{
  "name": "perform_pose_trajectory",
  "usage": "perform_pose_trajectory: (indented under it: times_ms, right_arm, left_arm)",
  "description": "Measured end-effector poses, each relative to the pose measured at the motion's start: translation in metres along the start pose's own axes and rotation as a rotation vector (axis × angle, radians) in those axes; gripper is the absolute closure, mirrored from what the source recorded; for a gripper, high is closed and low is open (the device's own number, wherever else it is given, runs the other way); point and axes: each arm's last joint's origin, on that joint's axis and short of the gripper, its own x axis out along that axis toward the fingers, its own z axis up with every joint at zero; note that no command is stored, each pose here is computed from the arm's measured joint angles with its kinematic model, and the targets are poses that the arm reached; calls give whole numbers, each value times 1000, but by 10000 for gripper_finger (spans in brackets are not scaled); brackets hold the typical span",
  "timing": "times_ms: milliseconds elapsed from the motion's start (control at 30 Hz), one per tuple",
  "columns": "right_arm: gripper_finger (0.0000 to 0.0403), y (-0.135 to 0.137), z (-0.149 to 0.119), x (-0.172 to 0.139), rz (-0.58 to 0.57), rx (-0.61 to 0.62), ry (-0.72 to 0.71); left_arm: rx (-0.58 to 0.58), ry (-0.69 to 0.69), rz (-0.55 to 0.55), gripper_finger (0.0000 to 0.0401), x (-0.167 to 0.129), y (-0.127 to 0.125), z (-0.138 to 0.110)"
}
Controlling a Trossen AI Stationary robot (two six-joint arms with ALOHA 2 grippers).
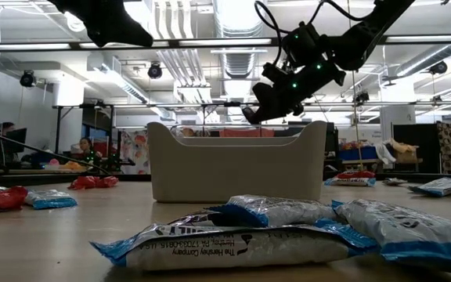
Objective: Organize candy in baskets
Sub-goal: Put the brown chocolate bar into the yellow bin, then put the red chocolate bar into the transparent bin
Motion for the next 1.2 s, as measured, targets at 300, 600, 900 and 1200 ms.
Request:
perform_pose_trajectory:
  times_ms: [300, 600, 900, 1200]
  right_arm:
    - [299, -1, -5, 4, 20, 70, 21]
    - [214, -9, 7, -8, 17, -5, -5]
    - [227, -31, 20, -44, 133, -55, 44]
    - [247, -40, 24, -60, 106, -56, 61]
  left_arm:
    - [-61, -71, 1, 356, 4, -2, -1]
    - [-78, 46, 16, 356, 11, 4, -22]
    - [-419, 378, 65, 356, 6, 8, -55]
    - [-634, 453, 243, 357, 7, 22, -66]
